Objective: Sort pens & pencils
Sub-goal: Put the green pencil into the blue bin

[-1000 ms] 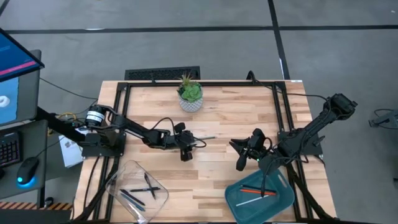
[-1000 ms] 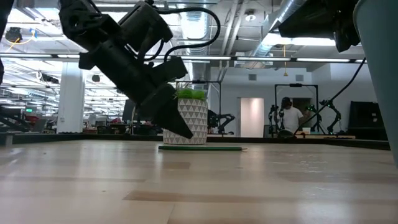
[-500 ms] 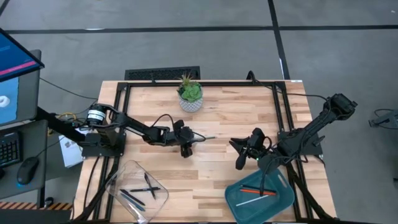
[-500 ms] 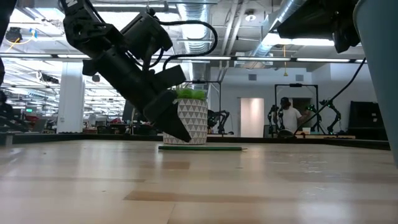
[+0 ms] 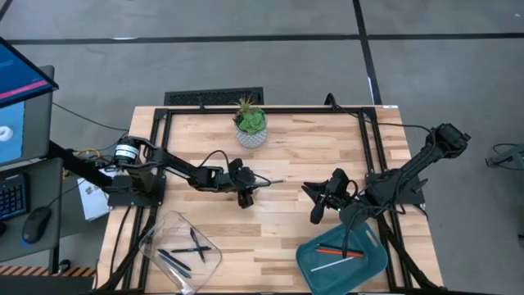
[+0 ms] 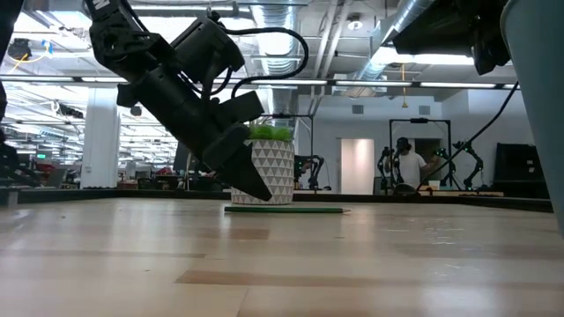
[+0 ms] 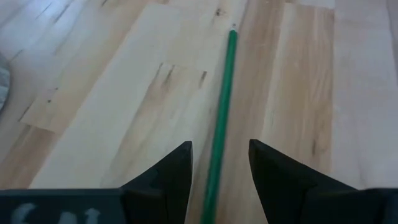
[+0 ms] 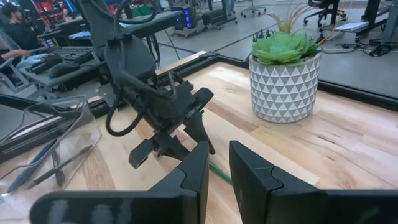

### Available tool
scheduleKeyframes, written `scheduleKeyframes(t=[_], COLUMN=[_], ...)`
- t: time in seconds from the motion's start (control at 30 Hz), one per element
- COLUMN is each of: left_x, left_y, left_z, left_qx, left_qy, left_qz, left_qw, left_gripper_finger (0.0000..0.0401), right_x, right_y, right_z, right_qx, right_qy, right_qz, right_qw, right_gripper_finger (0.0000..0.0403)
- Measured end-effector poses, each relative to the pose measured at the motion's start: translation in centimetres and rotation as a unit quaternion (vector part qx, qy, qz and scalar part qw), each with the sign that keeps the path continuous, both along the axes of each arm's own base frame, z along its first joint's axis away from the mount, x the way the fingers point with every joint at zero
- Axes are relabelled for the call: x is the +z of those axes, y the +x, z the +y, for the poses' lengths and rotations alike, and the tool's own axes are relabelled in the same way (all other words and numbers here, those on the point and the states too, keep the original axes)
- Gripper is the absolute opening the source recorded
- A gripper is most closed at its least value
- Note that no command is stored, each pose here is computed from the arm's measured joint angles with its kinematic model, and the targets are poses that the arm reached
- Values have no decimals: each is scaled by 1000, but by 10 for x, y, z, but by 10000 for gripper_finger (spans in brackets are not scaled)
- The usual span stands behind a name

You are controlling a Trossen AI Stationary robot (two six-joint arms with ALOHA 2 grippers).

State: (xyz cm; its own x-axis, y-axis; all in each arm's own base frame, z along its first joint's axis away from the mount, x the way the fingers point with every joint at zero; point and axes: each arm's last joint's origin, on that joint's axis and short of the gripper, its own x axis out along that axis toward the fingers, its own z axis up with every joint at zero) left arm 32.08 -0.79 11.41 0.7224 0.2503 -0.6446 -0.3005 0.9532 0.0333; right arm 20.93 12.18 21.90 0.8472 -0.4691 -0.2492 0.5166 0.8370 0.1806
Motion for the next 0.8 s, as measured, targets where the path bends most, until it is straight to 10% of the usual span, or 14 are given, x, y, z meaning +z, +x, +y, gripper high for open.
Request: scheduleKeyframes(t=[0.8], left_x=[-24], left_y=[11], left_z=[5], left_qx=[-9], left_qy=[-14], left_qz=[-15], left_qw=[1000], left_gripper_finger=[151], right_x=[-2], right_y=[-1], right_z=[0], right_qx=[-3], right_qy=[6], right_qz=[1], right_qw=[1000], right_gripper_finger=[87])
